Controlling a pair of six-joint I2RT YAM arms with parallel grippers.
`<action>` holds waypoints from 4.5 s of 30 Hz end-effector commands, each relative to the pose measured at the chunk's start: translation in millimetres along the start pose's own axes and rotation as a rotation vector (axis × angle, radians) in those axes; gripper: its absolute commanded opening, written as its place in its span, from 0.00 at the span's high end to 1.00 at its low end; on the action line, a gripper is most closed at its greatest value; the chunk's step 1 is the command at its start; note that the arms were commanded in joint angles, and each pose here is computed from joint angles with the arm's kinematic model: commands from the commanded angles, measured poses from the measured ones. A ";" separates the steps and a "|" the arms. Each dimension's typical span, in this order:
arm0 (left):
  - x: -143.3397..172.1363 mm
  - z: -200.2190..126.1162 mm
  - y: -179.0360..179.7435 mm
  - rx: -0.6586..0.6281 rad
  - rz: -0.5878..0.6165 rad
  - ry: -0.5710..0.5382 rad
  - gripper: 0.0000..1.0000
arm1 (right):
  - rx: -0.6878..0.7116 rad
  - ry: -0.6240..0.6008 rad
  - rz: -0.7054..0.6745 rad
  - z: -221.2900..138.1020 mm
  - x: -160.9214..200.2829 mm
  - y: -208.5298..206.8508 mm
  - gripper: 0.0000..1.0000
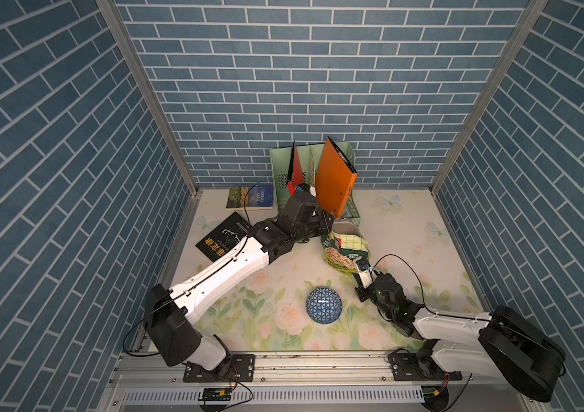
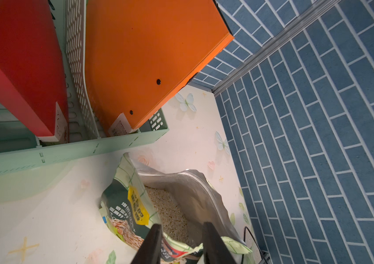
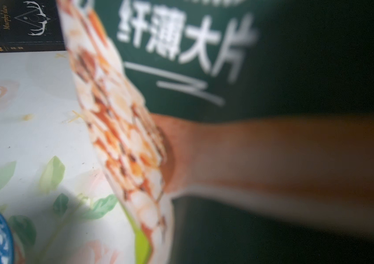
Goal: Pour the oats into the breakfast bowl
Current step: Pick up the oats bag from the center of the board, then move the bowl to the center of the board, then pour the oats into the bowl.
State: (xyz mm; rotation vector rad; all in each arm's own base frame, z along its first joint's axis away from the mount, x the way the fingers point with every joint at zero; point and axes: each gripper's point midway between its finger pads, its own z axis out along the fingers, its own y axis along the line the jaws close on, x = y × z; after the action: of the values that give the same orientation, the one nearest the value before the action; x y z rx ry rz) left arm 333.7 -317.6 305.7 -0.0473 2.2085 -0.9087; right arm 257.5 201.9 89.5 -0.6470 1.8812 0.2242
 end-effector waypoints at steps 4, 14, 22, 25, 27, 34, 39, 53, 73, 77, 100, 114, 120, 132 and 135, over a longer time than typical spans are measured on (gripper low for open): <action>-10.6 -26.8 27.3 -0.080 0.031 -0.087 0.58 | 0.061 -0.128 0.000 -11.6 -72.5 -14.3 1.00; 53.6 -49.6 106.0 -0.249 0.052 0.014 0.50 | 0.039 -0.157 -0.117 -33.2 -114.3 -14.4 1.00; 143.0 -44.8 142.4 -0.184 0.016 0.208 0.42 | 0.083 -0.118 -0.175 -49.5 -143.3 -27.3 1.00; 173.2 -44.7 147.5 -0.191 0.023 0.265 0.43 | 0.093 -0.106 -0.184 -56.9 -150.9 -31.7 1.00; 191.6 -44.1 148.5 -0.196 0.032 0.300 0.43 | 0.095 -0.104 -0.197 -63.8 -156.6 -34.2 1.00; 227.5 -39.2 143.0 -0.200 0.066 0.364 0.47 | 0.149 -0.051 -0.275 -83.9 -159.2 -50.0 1.00; 243.6 -34.6 145.6 -0.245 0.088 0.407 0.50 | 0.189 -0.018 -0.318 -95.3 -156.8 -60.3 1.00; 261.1 -18.4 146.0 -0.249 0.069 0.450 0.60 | 0.161 0.013 -0.353 -119.9 -160.7 -64.5 1.00; 205.0 9.1 144.7 -0.384 0.141 0.381 1.00 | 0.197 0.053 -0.593 -149.1 -146.1 -79.4 1.00; 176.8 16.9 153.2 -0.424 0.123 0.321 1.00 | 0.207 0.071 -0.646 -150.1 -140.5 -81.8 1.00; 154.4 52.5 167.7 -0.439 0.039 0.289 0.89 | 0.157 0.238 -0.861 -118.8 -94.6 -72.7 1.00; 132.5 33.6 157.5 -0.384 0.004 0.231 0.59 | 0.183 0.258 -0.960 -110.3 -94.8 -70.8 1.00; 111.2 7.7 152.8 -0.367 -0.005 0.156 0.58 | 0.223 0.266 -1.035 -105.4 -99.6 -72.5 1.00; 102.0 -11.7 127.4 -0.157 -0.074 0.054 0.53 | 0.317 0.193 -1.206 -104.3 -115.7 -70.5 1.00; 106.0 -11.3 126.2 -0.126 -0.098 0.055 0.52 | 0.350 0.190 -1.218 -104.0 -118.6 -72.6 1.00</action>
State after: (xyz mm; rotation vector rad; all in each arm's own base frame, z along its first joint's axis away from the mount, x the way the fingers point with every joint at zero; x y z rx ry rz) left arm 275.9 -241.7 158.3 -0.1750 2.3747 -0.7481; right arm 229.9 134.1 192.9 -1.7096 1.3821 -0.8748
